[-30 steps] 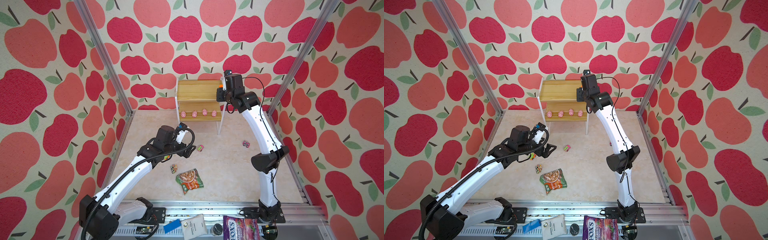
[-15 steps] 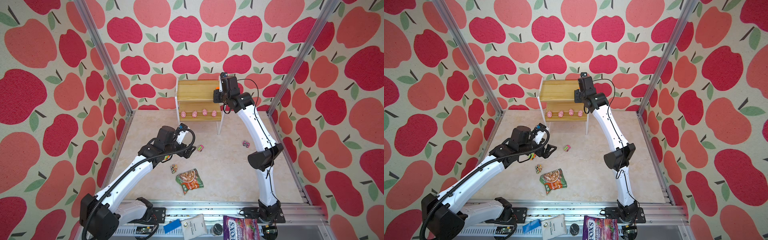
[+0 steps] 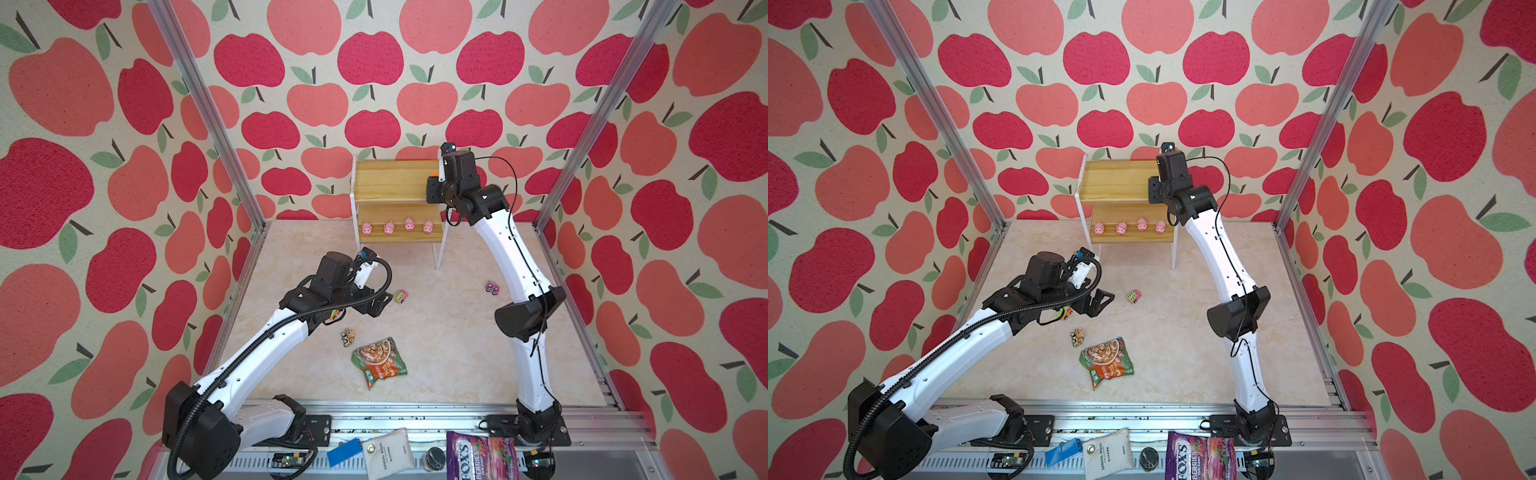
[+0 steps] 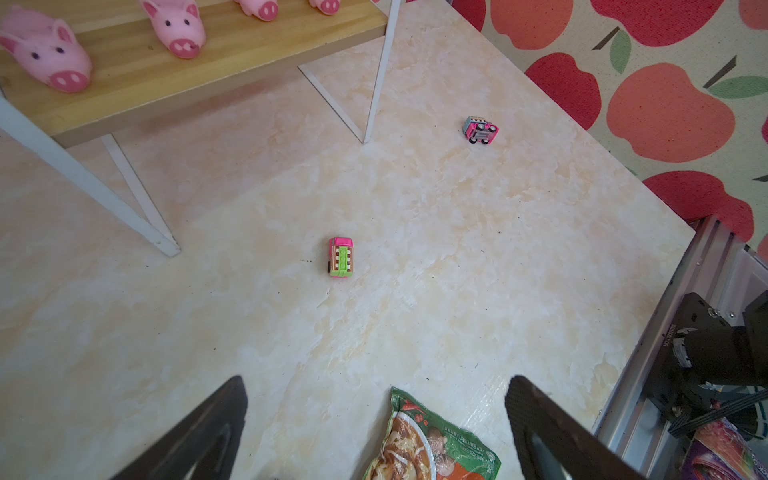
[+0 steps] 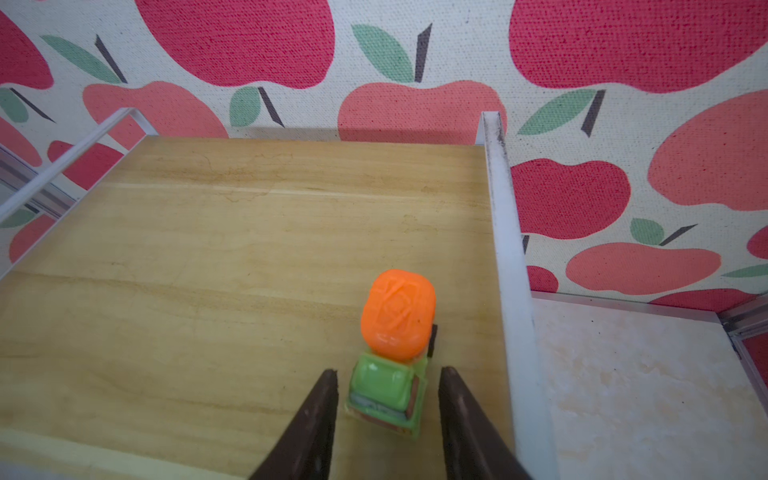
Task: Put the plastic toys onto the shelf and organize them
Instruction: 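Lower the truck onto the top shelf and open the right gripper, then move the right gripper down to the pink toy car and grasp it, then carry the pink car with the right gripper toward the table centre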
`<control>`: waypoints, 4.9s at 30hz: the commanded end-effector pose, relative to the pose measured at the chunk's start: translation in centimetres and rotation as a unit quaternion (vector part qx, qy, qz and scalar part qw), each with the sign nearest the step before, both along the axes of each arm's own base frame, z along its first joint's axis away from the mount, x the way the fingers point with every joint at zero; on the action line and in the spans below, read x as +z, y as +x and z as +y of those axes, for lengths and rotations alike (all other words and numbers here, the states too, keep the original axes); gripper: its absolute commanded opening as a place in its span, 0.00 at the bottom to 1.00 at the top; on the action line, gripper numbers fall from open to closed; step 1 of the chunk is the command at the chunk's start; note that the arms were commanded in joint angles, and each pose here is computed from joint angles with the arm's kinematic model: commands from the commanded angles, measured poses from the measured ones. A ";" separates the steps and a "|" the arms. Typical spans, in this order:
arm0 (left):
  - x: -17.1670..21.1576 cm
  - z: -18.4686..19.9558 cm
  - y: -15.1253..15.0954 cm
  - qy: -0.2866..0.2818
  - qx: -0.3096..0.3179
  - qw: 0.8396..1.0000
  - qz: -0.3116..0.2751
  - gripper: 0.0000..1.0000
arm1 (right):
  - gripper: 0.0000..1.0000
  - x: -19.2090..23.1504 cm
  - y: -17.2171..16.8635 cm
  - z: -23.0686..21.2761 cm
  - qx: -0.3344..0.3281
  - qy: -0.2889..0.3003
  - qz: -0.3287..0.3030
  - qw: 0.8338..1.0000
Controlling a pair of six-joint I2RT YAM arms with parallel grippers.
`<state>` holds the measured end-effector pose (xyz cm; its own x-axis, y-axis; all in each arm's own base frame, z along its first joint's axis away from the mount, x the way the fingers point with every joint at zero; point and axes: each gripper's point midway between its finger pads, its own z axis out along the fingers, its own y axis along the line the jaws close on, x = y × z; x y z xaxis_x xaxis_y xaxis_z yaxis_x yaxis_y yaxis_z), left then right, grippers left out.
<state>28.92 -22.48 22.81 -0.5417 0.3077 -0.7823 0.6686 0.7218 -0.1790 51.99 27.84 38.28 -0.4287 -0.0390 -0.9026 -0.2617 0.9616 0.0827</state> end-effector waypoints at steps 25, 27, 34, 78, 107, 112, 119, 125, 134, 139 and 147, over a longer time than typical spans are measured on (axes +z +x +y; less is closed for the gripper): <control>-1.0 1.3 1.4 -0.005 0.035 0.999 0.000 0.99 | 0.81 8.5 -9.0 -11.2 -0.054 0.024 -0.092 0.994; -0.9 1.2 1.3 -0.006 0.032 0.999 -0.002 0.99 | 0.82 5.1 -10.1 -14.4 -0.083 0.037 -0.057 0.994; -1.0 0.2 0.6 -0.007 0.010 1.000 0.002 0.99 | 0.82 -9.3 -13.6 -21.4 -0.155 0.076 0.102 0.980; -2.7 -0.7 0.5 0.012 -0.007 1.000 0.022 0.99 | 0.65 -35.4 -8.1 -24.4 -0.216 0.020 0.432 0.875; -2.3 0.3 1.1 0.026 0.016 1.000 -0.007 0.99 | 0.39 -28.9 -15.8 -16.7 -0.179 -0.112 0.207 0.955; -1.8 1.0 1.3 0.026 0.032 0.999 -0.027 0.99 | 0.40 -29.6 -18.7 -13.5 -0.166 -0.130 0.125 0.969; -0.5 1.9 1.4 0.021 0.050 0.997 -0.056 0.99 | 0.40 -31.2 -20.8 -10.2 -0.156 -0.137 0.029 0.978; -0.2 2.4 1.4 0.022 0.061 0.996 -0.068 0.99 | 0.41 -33.8 -22.6 -8.5 -0.152 -0.138 -0.008 0.979; 0.2 2.9 1.3 0.019 0.071 0.994 -0.079 0.99 | 0.66 -32.4 -26.1 -4.1 -0.085 -0.150 -0.071 0.982; 0.2 2.9 1.4 0.020 0.071 0.994 -0.076 0.99 | 0.84 -28.3 -26.0 -4.1 -0.021 -0.118 -0.044 0.992; 0.4 3.3 1.6 0.019 0.077 0.994 -0.079 0.99 | 0.89 -23.3 -26.5 -7.0 0.096 -0.087 0.020 0.991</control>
<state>30.29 -19.62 22.76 -0.4788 0.2631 -0.8376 0.5747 0.8152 -0.0724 27.38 20.46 16.57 -0.3515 -0.1072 -0.9300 -0.2562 0.9665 -0.0146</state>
